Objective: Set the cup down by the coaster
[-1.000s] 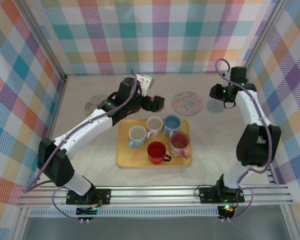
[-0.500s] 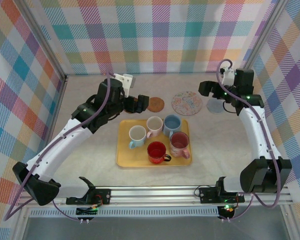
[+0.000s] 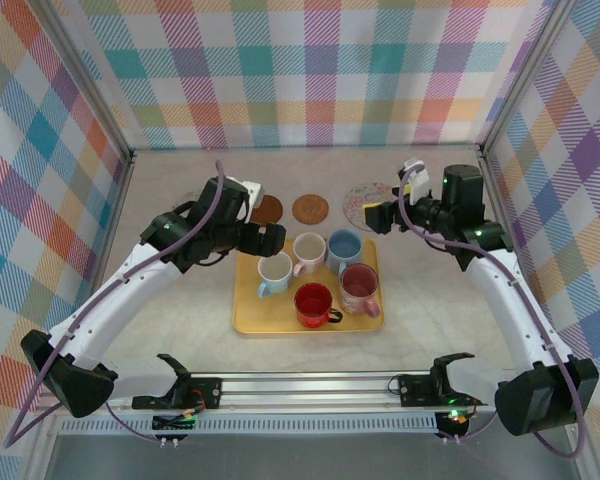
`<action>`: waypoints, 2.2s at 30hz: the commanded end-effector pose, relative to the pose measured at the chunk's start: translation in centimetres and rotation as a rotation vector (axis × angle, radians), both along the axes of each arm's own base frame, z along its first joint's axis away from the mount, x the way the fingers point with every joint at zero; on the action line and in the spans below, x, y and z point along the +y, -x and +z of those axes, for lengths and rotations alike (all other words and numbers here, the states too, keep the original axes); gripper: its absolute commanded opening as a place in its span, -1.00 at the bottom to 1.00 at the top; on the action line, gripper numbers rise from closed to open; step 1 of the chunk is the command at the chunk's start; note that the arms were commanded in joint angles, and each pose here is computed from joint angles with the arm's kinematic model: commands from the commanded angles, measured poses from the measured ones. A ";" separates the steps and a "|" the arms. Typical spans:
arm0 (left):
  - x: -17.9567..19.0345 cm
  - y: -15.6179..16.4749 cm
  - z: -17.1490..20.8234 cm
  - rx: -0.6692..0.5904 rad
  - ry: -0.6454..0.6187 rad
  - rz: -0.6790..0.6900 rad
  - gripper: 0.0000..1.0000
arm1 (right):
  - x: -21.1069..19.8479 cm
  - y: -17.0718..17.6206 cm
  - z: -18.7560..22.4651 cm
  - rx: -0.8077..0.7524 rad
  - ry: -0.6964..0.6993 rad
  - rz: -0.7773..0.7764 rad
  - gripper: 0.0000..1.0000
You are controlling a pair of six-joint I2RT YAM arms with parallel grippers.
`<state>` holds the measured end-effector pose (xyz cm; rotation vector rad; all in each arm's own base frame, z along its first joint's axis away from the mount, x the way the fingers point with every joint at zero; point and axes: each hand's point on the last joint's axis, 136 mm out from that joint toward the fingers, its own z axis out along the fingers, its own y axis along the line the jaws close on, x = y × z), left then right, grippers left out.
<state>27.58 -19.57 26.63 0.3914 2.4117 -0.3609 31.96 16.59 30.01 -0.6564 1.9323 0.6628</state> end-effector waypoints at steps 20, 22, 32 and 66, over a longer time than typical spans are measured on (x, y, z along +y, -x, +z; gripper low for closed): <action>1.2 6.3 -11.4 0.383 -0.104 -0.036 0.89 | 9.5 8.1 -4.5 -0.057 0.037 0.510 0.97; 0.8 6.2 -12.2 0.393 -0.093 -0.039 0.87 | 9.8 8.3 -4.8 -0.056 0.037 0.518 0.97; 0.2 5.8 -15.5 0.440 -0.137 -0.057 0.79 | 10.3 8.5 -6.3 -0.020 0.050 0.522 0.98; -1.9 3.0 -19.3 0.441 -0.215 -0.152 -0.10 | 10.8 8.0 -8.9 0.035 0.050 0.509 0.97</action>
